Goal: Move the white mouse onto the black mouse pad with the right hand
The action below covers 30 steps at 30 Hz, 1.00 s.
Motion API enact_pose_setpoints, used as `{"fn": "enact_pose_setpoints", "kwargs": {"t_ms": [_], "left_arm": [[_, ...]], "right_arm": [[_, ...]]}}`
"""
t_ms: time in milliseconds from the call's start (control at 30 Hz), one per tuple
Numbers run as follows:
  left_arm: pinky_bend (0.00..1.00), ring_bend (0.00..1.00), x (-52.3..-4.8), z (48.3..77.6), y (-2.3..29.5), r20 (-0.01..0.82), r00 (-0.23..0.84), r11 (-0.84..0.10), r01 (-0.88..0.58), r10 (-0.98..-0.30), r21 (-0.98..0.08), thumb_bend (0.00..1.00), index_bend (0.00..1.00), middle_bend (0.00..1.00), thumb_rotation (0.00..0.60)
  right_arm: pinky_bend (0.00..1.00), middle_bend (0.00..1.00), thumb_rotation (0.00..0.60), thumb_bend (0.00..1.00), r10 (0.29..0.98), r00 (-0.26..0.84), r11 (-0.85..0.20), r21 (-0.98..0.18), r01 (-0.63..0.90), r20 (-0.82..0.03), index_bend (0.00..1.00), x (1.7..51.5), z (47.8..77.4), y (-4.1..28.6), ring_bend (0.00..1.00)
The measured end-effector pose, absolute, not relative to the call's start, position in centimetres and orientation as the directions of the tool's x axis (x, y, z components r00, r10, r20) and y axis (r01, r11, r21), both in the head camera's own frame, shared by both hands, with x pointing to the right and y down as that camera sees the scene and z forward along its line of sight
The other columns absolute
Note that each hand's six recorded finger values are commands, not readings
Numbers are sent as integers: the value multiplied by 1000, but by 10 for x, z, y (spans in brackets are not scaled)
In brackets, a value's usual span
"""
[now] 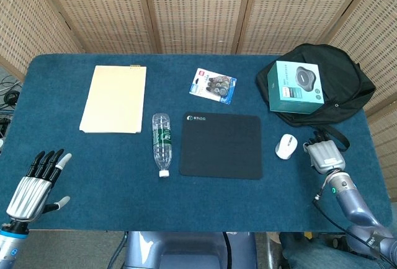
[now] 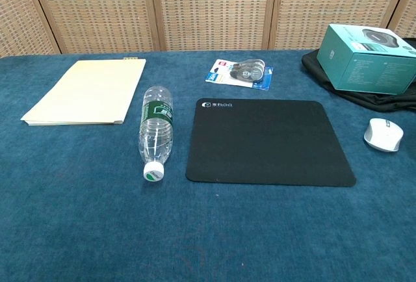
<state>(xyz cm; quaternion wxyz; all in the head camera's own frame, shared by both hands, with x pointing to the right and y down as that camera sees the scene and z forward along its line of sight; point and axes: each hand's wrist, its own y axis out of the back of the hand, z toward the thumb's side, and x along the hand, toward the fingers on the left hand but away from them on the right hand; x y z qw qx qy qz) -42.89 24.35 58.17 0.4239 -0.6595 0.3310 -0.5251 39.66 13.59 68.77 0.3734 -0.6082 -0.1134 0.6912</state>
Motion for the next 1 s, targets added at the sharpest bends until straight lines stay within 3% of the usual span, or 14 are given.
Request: {"fn": "enact_pose_setpoints", "kwargs": {"t_ms": [367,633,700,900,1000], "left_arm": [[0,0,-438,572,239,393,208,-407,-30,-896,-913,0,0,0,600],[0,0,-443,568,236,387,193,-403,-50,-901,-914,0,0,0,600],[0,0,-444,567,236,387,191,-403,-53,-902,-914,0,0,0,600],[0,0,-444,567,235,386,190,-403,-55,-903,-914,0,0,0,600],[0,0,-444,566,235,384,191,-401,-55,-903,-914,0,0,0,600]], "right_arm": [[0,276,600,1000,580,88,-756,-575,-313,-810,364,352,710,144,69],[0,185,600,977,624,155,-723,-641,-256,-766,363,324,708,134,51],[0,156,600,851,652,168,-696,-671,-254,-740,344,319,703,129,45],[0,0,600,207,707,194,-628,-730,-269,-680,146,314,690,118,0],[0,0,600,133,696,188,-638,-717,-282,-693,124,317,693,116,0]]}}
